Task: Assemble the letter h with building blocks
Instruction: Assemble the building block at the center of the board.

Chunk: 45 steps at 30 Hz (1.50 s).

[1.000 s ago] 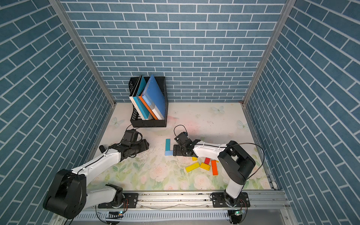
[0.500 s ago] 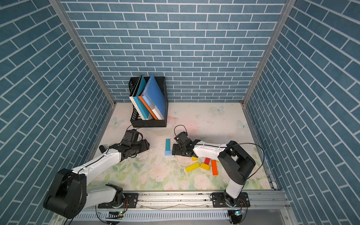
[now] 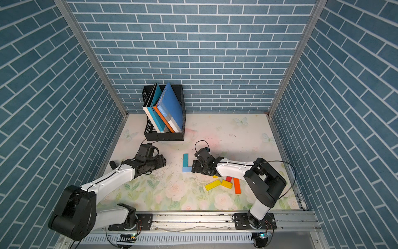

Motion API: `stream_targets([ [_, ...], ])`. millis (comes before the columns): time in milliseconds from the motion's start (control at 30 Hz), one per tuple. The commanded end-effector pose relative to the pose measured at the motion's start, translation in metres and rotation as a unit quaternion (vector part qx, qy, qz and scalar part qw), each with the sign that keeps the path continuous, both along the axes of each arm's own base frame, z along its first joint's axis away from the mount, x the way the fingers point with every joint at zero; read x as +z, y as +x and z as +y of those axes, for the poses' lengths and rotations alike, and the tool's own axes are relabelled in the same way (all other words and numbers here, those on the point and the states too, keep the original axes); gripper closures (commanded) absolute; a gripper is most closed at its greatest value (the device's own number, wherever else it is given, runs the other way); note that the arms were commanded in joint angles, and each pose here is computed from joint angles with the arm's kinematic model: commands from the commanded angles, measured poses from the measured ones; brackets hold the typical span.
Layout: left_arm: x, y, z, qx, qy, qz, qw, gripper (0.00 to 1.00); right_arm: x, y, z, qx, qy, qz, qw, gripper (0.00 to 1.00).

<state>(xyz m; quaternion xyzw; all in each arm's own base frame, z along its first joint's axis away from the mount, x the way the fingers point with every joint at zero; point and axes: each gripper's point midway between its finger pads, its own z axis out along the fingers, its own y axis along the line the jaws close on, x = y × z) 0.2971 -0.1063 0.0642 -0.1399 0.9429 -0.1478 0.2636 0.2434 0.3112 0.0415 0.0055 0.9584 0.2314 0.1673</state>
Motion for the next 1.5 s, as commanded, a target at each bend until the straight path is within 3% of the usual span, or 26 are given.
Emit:
stream_targets([
  [0,-0.004,-0.002,-0.002,-0.008,0.004,0.004,1.0,0.32,0.007,-0.002,0.001,-0.007,0.016,-0.004,1.0,0.16],
  [267,-0.004,-0.003,-0.003,-0.012,0.004,0.005,1.0,0.32,0.006,0.007,-0.009,-0.006,-0.035,-0.015,0.999,0.13],
  [967,-0.005,-0.003,-0.007,-0.018,0.005,0.007,1.0,0.33,0.007,-0.001,0.013,0.004,0.014,-0.002,1.0,0.17],
  [1467,-0.005,-0.003,-0.008,-0.021,0.006,0.008,1.0,0.33,0.005,0.008,0.006,0.001,-0.018,-0.012,1.0,0.16],
])
